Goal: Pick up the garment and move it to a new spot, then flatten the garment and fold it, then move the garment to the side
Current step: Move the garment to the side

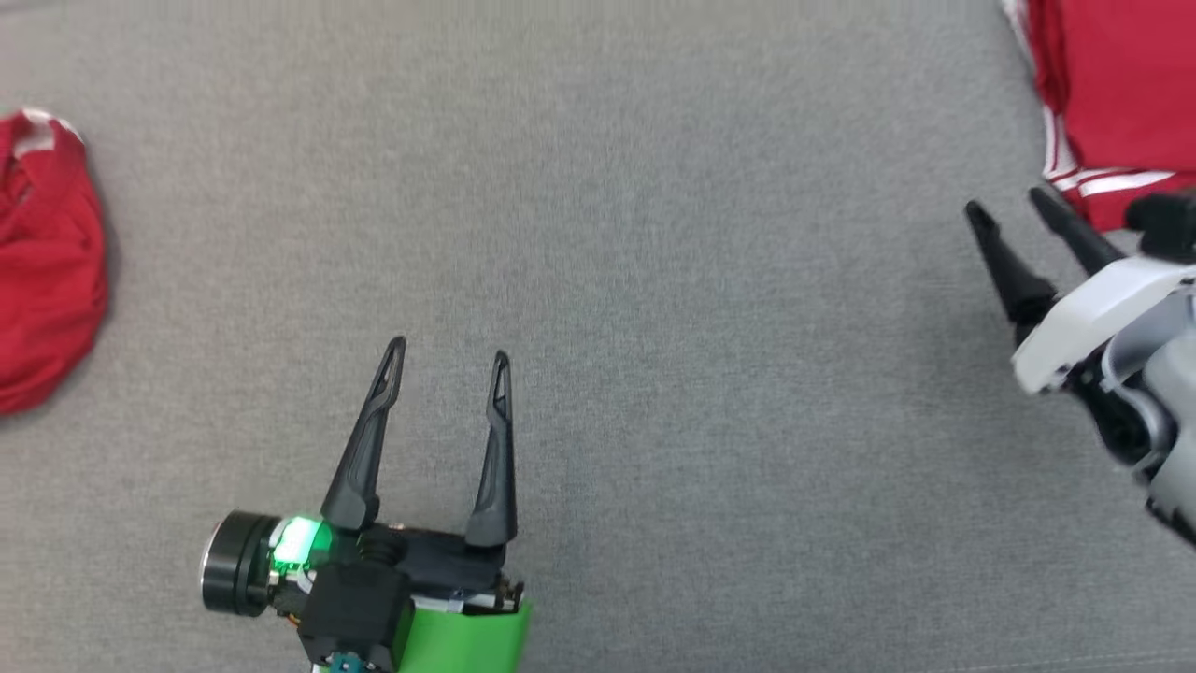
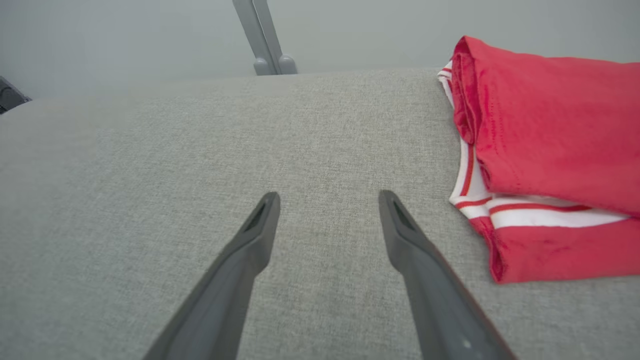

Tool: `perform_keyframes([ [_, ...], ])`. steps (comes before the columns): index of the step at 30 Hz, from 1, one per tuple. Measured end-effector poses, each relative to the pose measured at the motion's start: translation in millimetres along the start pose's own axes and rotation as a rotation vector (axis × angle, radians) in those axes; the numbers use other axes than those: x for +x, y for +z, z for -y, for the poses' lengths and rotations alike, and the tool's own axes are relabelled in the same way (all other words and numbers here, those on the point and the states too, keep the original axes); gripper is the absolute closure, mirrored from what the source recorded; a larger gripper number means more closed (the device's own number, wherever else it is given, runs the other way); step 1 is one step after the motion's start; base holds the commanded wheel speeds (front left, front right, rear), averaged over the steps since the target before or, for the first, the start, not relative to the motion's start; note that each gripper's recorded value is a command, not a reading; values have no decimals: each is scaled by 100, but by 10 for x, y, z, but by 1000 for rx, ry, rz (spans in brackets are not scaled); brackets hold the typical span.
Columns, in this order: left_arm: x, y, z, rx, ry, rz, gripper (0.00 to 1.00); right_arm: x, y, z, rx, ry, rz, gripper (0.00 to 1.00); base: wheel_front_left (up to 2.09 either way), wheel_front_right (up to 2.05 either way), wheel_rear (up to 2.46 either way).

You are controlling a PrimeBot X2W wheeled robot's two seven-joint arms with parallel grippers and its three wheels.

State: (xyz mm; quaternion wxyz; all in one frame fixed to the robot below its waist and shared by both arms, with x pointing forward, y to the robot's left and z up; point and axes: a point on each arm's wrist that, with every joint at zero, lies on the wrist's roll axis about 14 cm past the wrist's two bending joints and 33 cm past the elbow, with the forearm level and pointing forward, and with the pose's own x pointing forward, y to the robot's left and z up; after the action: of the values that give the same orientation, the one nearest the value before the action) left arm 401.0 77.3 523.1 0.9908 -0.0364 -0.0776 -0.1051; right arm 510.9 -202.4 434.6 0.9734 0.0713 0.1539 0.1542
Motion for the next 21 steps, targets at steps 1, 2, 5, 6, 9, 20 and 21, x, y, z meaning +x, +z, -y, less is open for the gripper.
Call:
perform_keyframes([
  [1,-35,24,-5,4,2,2,0,-45,20,-69,-6,13,12,0,0,0,0],
  [2,-74,54,-19,8,8,5,0,-97,48,-145,-1,23,30,0,0,0,0],
  [5,-208,164,-89,1,48,18,0,-285,207,-356,-41,47,106,0,0,0,0],
  [6,-240,196,-110,-2,58,24,0,-340,277,-392,-59,45,139,0,0,0,0],
  [9,-373,224,-181,-12,89,19,0,-561,281,-527,-74,29,202,0,0,0,0],
  [20,-768,236,-412,-7,158,2,0,-1301,308,-967,-88,-40,390,0,0,0,0],
  [21,-800,233,-442,-6,165,0,0,-1360,315,-988,-91,-47,403,0,0,0,0],
])
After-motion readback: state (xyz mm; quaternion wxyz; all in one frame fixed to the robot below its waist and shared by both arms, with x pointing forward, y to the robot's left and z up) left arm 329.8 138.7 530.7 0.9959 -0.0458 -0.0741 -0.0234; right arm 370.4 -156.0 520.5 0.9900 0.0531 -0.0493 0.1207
